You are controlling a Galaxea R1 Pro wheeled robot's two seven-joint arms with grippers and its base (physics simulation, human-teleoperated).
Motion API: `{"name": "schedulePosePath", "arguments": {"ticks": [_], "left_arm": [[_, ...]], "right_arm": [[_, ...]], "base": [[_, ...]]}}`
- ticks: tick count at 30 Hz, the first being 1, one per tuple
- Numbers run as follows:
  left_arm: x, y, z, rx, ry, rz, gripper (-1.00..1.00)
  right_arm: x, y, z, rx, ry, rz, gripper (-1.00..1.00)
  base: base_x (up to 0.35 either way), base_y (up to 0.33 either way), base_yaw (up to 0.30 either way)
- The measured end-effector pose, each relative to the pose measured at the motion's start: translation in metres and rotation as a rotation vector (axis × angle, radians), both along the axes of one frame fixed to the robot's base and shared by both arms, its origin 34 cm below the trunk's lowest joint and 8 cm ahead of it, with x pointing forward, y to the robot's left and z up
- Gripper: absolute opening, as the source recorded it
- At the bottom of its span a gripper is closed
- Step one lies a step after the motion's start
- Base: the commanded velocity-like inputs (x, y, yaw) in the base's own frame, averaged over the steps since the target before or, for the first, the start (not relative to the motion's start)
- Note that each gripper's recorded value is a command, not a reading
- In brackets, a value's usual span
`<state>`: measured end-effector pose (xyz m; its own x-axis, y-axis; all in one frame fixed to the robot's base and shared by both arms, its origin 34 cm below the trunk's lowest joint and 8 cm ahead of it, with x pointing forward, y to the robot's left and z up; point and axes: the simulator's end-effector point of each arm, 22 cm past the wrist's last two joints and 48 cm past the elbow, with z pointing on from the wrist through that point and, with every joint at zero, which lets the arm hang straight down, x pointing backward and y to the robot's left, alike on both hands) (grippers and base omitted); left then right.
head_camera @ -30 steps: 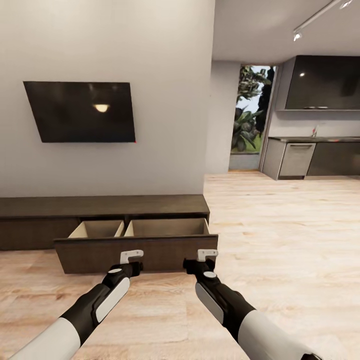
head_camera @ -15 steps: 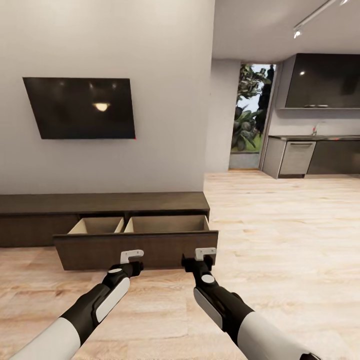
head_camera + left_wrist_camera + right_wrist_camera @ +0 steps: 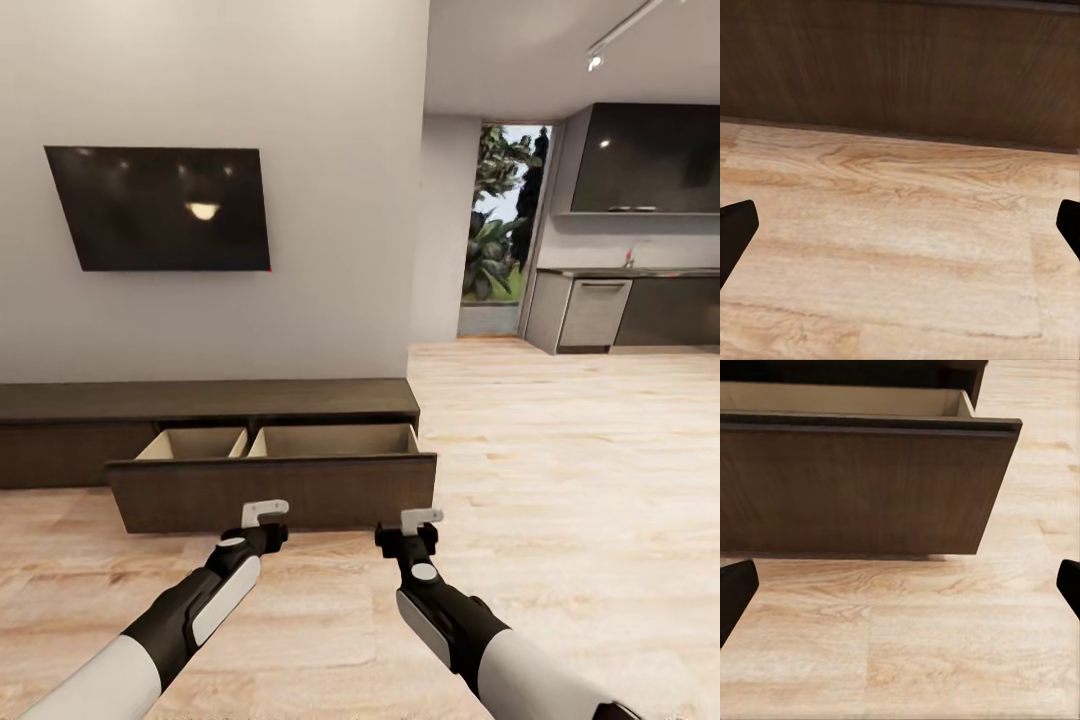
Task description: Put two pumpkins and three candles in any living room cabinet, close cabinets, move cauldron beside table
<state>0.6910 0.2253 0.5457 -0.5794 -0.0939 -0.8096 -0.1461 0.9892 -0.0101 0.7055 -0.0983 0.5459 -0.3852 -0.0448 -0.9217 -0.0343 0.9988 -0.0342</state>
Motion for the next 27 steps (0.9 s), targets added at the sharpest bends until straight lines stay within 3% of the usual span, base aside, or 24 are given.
{"name": "schedulePosePath", "arguments": {"ticks": [11, 27], "left_arm": [[-0.008, -0.003, -0.028, 0.018, 0.006, -0.017, 1.0], [-0.018, -0.01, -0.066, -0.004, 0.007, -0.052, 1.0]], "right_arm": [[-0.003, 0.0, -0.016, 0.015, -0.044, -0.004, 1.0], [-0.011, 0.009, -0.044, 0.029, -0.074, 0.021, 1.0]], "base": [[0.0, 0.0, 0.0], [0.0, 0.0, 0.0]]}}
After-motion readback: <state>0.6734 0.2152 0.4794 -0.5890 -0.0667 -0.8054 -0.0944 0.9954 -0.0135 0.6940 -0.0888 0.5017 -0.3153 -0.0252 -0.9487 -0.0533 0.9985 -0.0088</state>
